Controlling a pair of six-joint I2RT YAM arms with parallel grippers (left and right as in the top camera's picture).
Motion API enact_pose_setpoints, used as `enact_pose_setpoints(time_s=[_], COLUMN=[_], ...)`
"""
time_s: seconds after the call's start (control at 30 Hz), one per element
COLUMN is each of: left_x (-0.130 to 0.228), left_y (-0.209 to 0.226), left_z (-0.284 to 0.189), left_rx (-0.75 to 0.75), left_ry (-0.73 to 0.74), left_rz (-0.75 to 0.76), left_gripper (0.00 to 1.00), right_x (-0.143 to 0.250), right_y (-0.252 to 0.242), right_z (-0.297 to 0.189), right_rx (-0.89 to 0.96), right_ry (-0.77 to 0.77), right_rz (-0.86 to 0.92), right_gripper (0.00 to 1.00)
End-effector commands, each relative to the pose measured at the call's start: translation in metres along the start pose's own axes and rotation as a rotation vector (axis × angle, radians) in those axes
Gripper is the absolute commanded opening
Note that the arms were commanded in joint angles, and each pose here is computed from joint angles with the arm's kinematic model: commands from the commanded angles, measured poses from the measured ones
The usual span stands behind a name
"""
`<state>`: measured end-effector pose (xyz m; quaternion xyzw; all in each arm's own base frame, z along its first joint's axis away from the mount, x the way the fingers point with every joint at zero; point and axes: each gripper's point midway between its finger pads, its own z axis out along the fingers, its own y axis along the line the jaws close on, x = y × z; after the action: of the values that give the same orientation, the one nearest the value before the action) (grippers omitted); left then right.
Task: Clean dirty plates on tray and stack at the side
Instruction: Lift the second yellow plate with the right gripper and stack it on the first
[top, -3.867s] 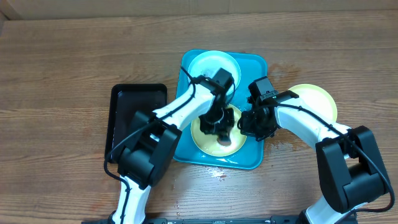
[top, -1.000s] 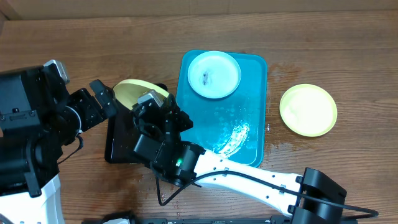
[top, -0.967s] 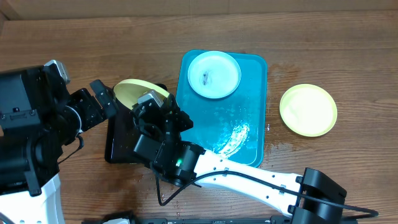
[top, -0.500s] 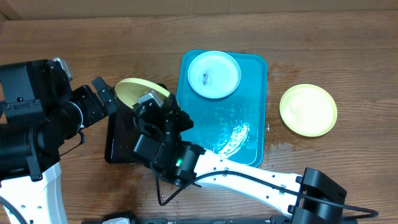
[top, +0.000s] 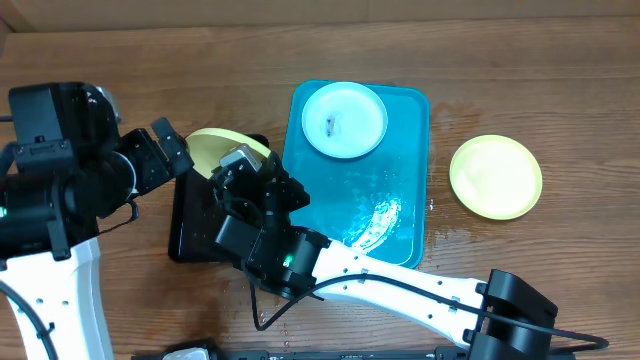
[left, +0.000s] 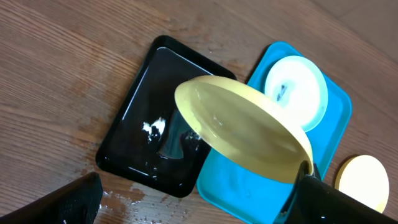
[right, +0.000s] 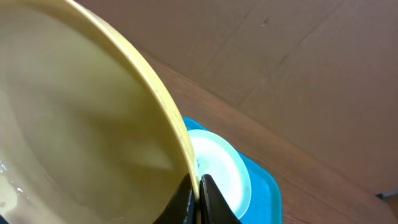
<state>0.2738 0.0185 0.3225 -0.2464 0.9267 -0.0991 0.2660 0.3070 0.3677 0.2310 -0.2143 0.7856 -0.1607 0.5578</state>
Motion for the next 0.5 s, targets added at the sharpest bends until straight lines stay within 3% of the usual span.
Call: enact_pose_setpoints(time_s=[0.0, 0.47], left_x=[-0.006, -0.018], left_y=[0.002, 0.013], left_z=[0.005, 0.032], left_rx=[-0.016, -0.099], left_ry=[0.004, 0.037], left_rz=[0.025, 0.018], left_gripper=[1.00, 1.00], right_x=[-0.020, -0.017], right_y=[-0.017, -0.023], right_z=[-0.008, -0.001], right_rx=[0.007, 0.024], right_ry=[-0.032, -0.017], right_rz=[0.067, 0.063], right_gripper=[0.04, 0.04])
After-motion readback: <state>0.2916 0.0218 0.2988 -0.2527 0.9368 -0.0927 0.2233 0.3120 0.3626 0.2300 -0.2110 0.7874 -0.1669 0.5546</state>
